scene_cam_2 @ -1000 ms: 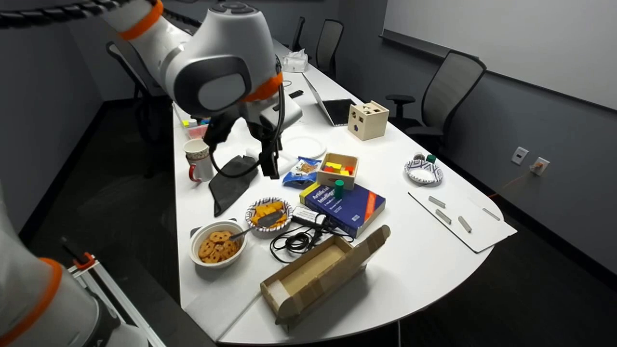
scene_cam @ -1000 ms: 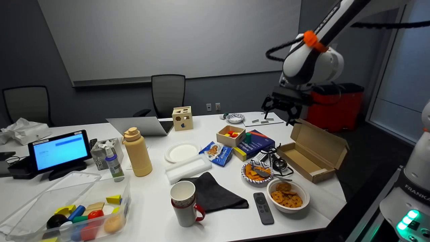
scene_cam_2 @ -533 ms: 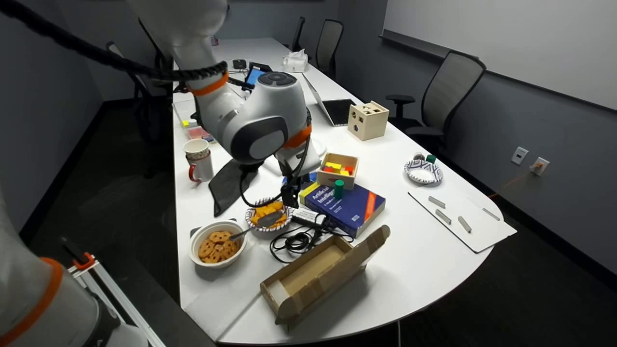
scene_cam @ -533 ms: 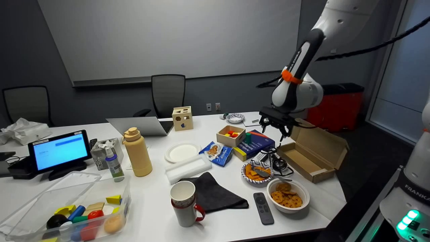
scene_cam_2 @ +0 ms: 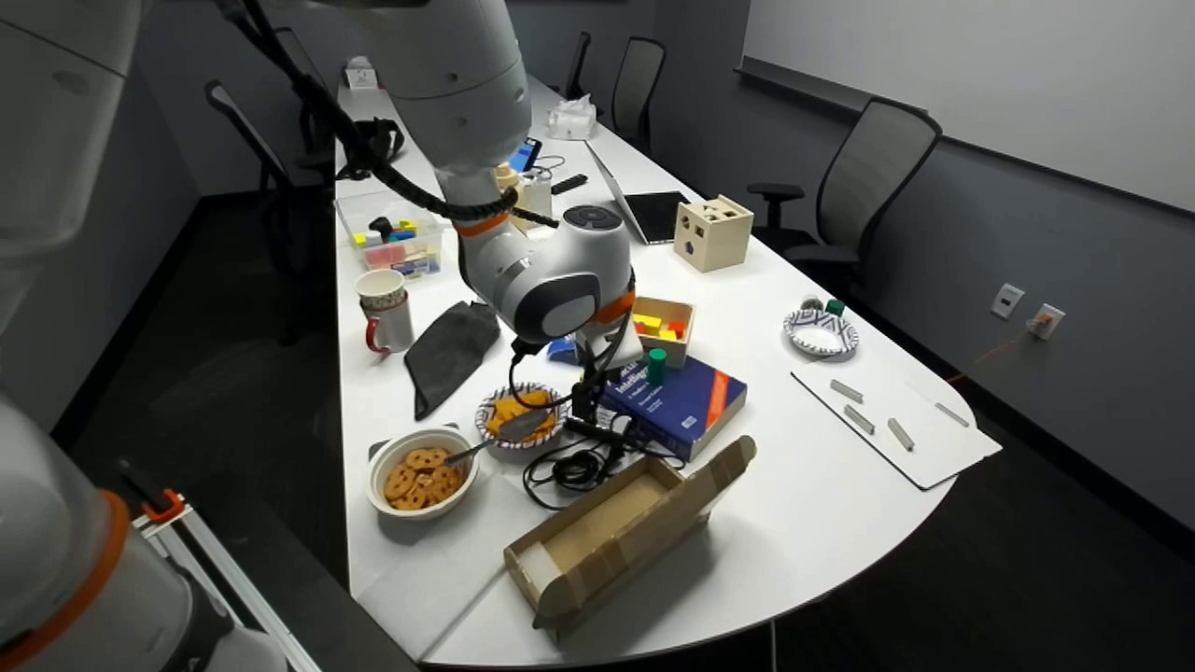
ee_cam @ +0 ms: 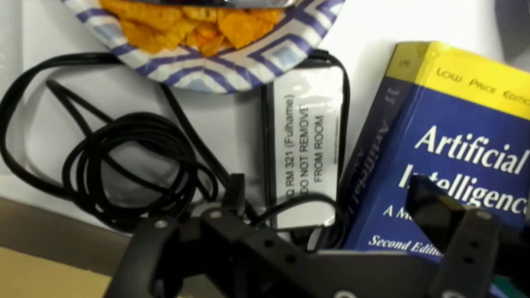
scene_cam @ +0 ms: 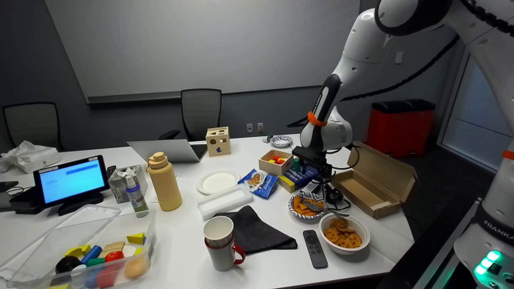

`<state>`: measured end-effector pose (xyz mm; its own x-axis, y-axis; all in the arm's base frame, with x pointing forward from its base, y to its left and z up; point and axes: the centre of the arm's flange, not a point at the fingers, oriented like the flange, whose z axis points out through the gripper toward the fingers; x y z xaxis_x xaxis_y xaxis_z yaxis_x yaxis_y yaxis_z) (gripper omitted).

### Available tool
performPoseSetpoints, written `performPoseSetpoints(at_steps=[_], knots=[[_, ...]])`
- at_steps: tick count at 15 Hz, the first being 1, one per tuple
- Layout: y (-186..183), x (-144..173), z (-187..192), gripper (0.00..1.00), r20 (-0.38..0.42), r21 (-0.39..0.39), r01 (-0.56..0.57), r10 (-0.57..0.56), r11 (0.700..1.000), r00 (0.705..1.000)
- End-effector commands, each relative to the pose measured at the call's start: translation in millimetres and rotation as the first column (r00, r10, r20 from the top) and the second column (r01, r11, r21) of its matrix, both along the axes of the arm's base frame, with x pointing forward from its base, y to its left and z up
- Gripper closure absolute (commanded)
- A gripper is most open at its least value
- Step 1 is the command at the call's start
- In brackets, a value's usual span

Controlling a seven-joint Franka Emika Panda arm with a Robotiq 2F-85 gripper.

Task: Put the black cable inside the brown box.

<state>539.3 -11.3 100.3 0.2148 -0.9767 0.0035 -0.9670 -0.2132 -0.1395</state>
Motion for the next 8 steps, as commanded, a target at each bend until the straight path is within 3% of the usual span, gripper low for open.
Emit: performPoseSetpoints(at_steps=[1, 4, 8], knots=[[17, 17, 0, 0.0, -0.033, 0.019, 0.045, -0.044, 0.999, 0.998], [24, 5, 7, 0.0, -0.044, 0.01, 0.062, -0.062, 0.998, 0.997], [27, -8, -10, 0.0, -0.101, -0.006, 0.082, -0.082, 0.997, 0.991]])
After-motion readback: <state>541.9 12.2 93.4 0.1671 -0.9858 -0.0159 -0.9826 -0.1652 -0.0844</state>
